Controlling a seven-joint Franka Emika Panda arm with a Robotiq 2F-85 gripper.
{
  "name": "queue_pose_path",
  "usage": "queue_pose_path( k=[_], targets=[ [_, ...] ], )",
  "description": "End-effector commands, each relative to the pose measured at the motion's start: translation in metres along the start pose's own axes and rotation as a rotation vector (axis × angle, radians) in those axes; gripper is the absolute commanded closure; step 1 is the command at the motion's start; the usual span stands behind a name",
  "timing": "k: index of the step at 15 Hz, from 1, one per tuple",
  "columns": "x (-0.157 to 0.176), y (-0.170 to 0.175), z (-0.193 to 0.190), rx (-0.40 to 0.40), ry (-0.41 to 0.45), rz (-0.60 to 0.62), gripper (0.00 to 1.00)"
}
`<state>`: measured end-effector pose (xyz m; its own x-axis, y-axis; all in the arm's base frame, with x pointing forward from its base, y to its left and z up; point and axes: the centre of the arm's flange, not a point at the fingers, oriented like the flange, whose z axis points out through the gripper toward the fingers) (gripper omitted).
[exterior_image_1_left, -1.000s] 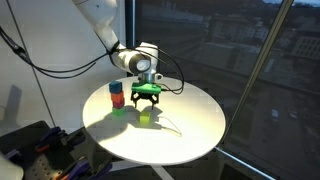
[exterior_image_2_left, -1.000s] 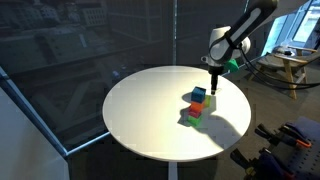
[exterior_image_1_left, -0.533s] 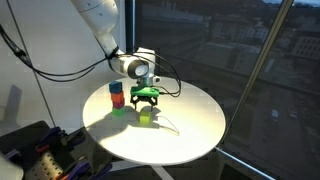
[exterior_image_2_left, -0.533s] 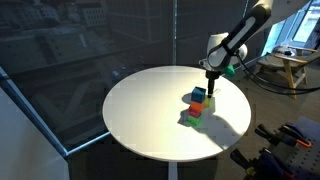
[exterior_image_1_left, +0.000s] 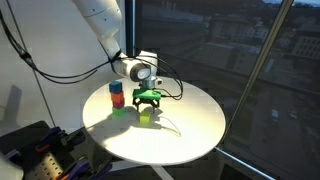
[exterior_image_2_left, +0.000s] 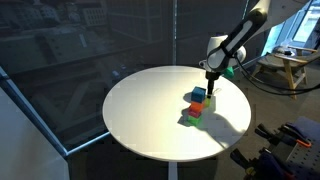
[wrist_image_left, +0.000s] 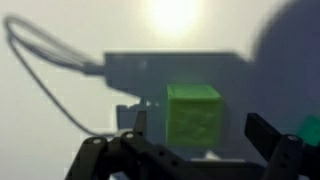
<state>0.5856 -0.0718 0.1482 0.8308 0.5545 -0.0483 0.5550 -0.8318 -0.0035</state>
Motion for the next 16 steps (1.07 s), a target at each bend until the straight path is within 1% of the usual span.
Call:
queue_pose_path(
  k=[1,16],
  targets=[
    [0.010,0.006,0.006,-0.009,0.005,0.013,0.00],
    [0.028,0.008,0.029,0.013,0.009,0.004,0.00]
  ],
)
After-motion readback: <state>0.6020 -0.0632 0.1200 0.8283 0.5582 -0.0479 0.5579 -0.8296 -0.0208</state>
